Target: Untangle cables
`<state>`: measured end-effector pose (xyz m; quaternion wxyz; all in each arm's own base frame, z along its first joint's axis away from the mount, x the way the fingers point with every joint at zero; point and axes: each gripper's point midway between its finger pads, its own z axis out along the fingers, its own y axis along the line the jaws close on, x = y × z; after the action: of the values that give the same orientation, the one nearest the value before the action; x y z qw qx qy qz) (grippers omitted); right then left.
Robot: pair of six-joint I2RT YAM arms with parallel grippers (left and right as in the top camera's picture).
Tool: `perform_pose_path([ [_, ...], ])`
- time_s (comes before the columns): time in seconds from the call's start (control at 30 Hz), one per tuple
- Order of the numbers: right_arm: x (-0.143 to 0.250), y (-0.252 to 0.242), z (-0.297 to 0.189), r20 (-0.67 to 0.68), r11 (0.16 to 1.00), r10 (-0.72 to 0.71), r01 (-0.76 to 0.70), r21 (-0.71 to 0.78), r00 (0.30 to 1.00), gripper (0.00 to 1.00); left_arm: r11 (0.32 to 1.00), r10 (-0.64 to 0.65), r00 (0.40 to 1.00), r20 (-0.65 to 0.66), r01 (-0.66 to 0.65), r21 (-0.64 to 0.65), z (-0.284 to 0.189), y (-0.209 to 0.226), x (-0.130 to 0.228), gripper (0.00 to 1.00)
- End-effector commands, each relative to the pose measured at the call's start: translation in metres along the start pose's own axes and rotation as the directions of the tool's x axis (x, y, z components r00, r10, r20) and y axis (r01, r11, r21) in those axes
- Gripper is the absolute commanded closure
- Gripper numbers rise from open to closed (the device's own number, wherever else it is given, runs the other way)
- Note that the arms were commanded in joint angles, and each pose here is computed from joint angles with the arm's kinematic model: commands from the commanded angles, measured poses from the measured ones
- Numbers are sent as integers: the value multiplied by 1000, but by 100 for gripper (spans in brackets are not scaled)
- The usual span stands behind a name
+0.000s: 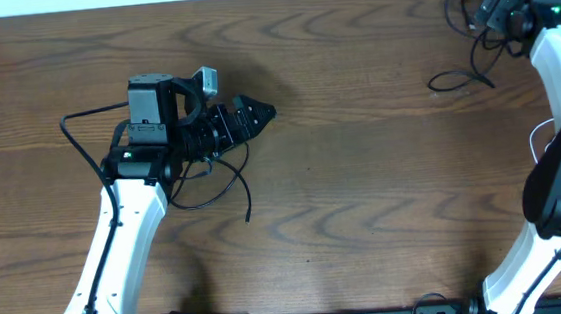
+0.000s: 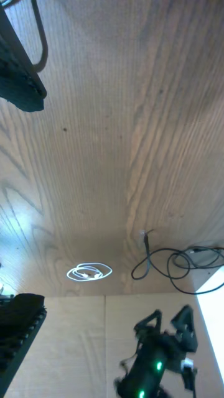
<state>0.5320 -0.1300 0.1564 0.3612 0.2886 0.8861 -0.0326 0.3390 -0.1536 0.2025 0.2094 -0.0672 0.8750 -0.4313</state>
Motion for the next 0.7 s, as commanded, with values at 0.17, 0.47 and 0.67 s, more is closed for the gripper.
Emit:
perform_pose_path([
  [0.17,31,31,-114,-131,996,37,-47,-72,991,1,1000,21,1000,10,-21,4,-3,-4,-1,2],
  [0.47,150,19,-94,-409,969,243,-196,154,880,1,1000,21,1000,11,-21,4,-3,-4,-1,2],
  [0.67,175,13,-46,-297,930,366,-331,162,882,11,1000,21,1000,11,-21,4,-3,-4,-1,2],
])
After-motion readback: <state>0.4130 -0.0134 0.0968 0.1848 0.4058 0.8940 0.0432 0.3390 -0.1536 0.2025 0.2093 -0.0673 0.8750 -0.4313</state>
